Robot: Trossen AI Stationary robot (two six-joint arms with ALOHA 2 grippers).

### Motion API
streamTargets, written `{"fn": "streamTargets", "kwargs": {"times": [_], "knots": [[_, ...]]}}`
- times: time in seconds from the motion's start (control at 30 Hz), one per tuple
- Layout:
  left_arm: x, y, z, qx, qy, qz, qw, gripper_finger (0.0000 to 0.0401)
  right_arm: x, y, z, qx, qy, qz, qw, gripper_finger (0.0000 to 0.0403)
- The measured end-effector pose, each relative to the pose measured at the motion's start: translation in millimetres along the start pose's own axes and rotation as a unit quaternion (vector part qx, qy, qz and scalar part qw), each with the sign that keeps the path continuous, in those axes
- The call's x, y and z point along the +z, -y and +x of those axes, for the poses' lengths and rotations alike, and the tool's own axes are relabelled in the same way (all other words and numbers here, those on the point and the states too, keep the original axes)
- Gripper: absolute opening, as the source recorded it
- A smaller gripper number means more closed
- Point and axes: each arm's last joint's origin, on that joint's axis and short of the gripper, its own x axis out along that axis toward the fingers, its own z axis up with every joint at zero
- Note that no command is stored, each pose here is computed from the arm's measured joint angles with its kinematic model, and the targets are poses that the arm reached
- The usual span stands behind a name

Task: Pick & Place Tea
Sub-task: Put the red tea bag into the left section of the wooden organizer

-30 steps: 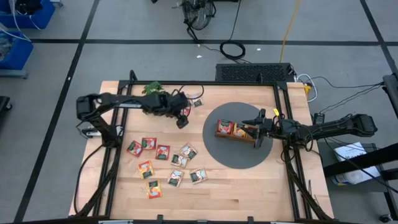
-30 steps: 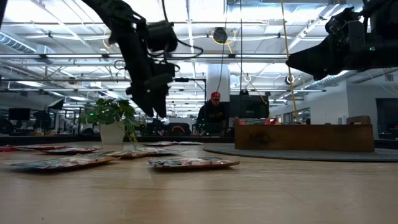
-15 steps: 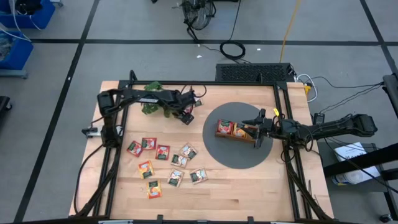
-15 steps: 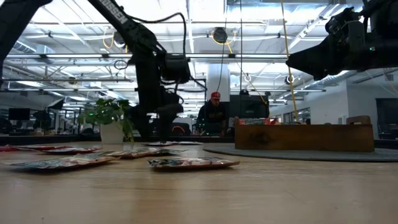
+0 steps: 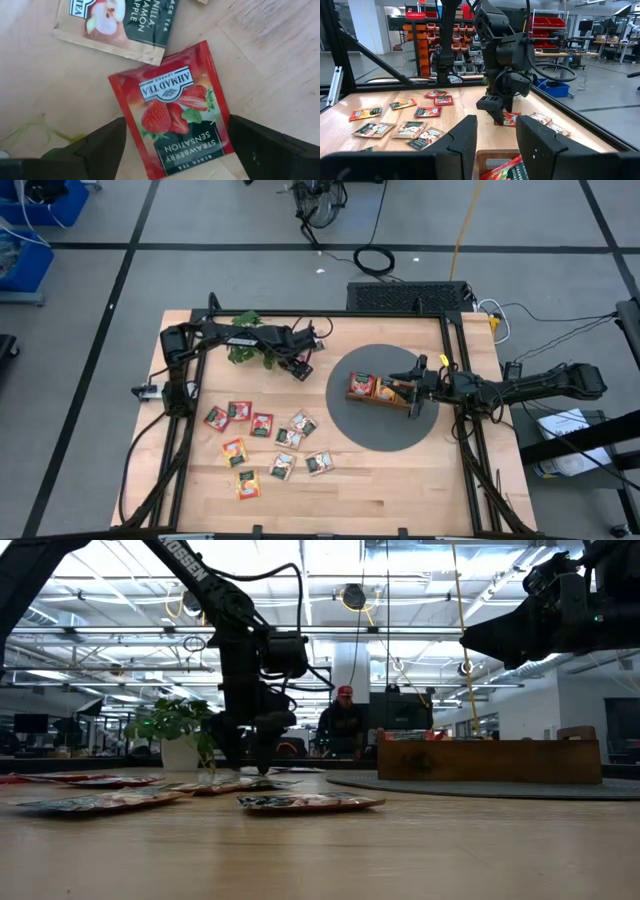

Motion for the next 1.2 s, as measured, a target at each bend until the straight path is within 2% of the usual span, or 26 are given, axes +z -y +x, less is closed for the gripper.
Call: {"fn": "streamTargets", "kwargs": {"times": [0.13, 0.43, 0.73, 0.8, 0.9, 1.2], "knots": [[-2.0, 0.2, 0.1, -0.006, -0.012, 0.005, 1.0, 0.0291, 0.0, 0.0, 0.0, 0.0, 0.0, 0.0, 1.0, 0.0123], [-3.5, 1.6, 0.3, -0.024, -0.024, 0.017, 0.999, 0.0143, -0.1, 0.0, 0.0, 0.0, 0.0, 0.0, 1.0, 0.0123], [-5.8, 4.9, 0.0, -0.027, -0.027, 0.052, 0.998, 0.001, -0.2, 0.0, 0.0, 0.0, -0.001, 0.0, 1.0, 0.0123], [-6.3, 6.0, 0.0, -0.028, -0.027, 0.059, 0.998, 0.001, -0.2, 0.0, 0.0, 0.0, -0.001, 0.0, 1.0, 0.0123], [-7.9, 7.9, -0.2, -0.028, -0.03, 0.077, 0.996, 0.0036, -0.2, 0.0, 0.0, 0.0, -0.001, 0.0, 1.0, 0.0123], [-11.4, 6.5, -14.9, -0.043, -0.03, 0.076, 0.996, 0.0178, -0.8, 0.0, 0.0, 0.0, -0.004, 0.0, 1.0, 0.0123]]}}
